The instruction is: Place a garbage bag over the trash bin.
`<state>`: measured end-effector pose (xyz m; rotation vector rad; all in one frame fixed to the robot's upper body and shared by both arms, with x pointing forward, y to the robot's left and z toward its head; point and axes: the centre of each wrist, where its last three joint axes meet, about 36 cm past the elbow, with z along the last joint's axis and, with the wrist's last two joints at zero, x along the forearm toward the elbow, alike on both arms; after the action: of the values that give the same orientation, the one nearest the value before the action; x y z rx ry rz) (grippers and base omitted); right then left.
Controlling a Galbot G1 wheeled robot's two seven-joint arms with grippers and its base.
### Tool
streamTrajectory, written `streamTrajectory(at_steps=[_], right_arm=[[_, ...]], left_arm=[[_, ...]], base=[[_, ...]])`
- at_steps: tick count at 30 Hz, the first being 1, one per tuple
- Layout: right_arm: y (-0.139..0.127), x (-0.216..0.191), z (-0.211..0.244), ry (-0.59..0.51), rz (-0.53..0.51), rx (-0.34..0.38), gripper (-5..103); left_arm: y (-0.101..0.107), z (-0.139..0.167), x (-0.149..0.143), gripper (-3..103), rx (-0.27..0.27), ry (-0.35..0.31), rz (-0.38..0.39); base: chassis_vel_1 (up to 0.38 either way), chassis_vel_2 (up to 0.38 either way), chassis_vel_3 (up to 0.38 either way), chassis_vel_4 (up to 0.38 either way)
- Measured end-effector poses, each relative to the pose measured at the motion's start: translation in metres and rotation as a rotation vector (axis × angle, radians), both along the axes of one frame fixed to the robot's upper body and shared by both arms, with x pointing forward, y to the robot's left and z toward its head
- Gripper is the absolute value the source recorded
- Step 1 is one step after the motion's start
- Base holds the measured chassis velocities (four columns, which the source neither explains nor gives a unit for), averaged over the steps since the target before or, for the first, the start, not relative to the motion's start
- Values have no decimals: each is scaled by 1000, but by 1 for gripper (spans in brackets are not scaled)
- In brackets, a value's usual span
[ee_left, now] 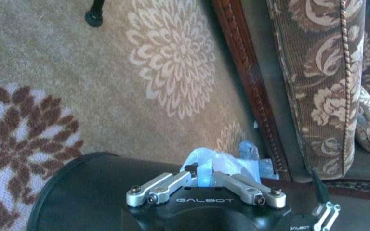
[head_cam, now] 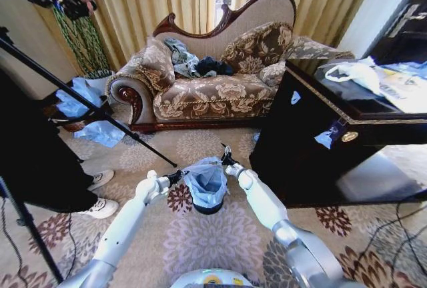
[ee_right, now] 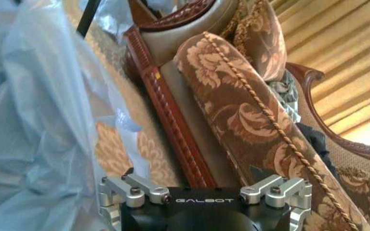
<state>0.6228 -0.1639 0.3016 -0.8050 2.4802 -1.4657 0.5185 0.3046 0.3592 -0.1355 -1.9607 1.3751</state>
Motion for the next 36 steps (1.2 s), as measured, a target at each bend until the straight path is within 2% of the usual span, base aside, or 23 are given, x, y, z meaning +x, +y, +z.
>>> streamTrajectory(at_steps=[11,16,18,22,25,28,32,35,36], right_arm=[[6,0,-6,-36,31,-86,100],[-1,2,-6,-50,36,-112,100],[-5,5,-3,-48,57,-115,100],[-9,7,-1,-38,95,-109,100],[-12,8,2,-49,116,-81,100],[-14,8,8,-63,125,-65,100],[-25,6,14,-24,128,-37,100],[-31,-3,9,48,92,27,100],[-31,-3,9,48,92,27,100]], left_arm=[[19,-3,2,0,-26,10,60],[16,-10,-5,0,-26,23,34],[9,-11,-10,0,-14,9,-3],[3,-10,-12,0,-4,-24,-43],[-3,-7,-12,0,17,-90,-89],[-4,-2,-11,0,18,-120,-103],[2,4,-10,0,30,-139,-108],[13,8,-10,0,41,-144,-92],[13,8,-10,0,41,-144,-92]], base=[[0,0,0,0],[0,0,0,0],[0,0,0,0],[0,0,0,0],[0,0,0,0],[0,0,0,0],[0,0,0,0],[0,0,0,0],[0,0,0,0]])
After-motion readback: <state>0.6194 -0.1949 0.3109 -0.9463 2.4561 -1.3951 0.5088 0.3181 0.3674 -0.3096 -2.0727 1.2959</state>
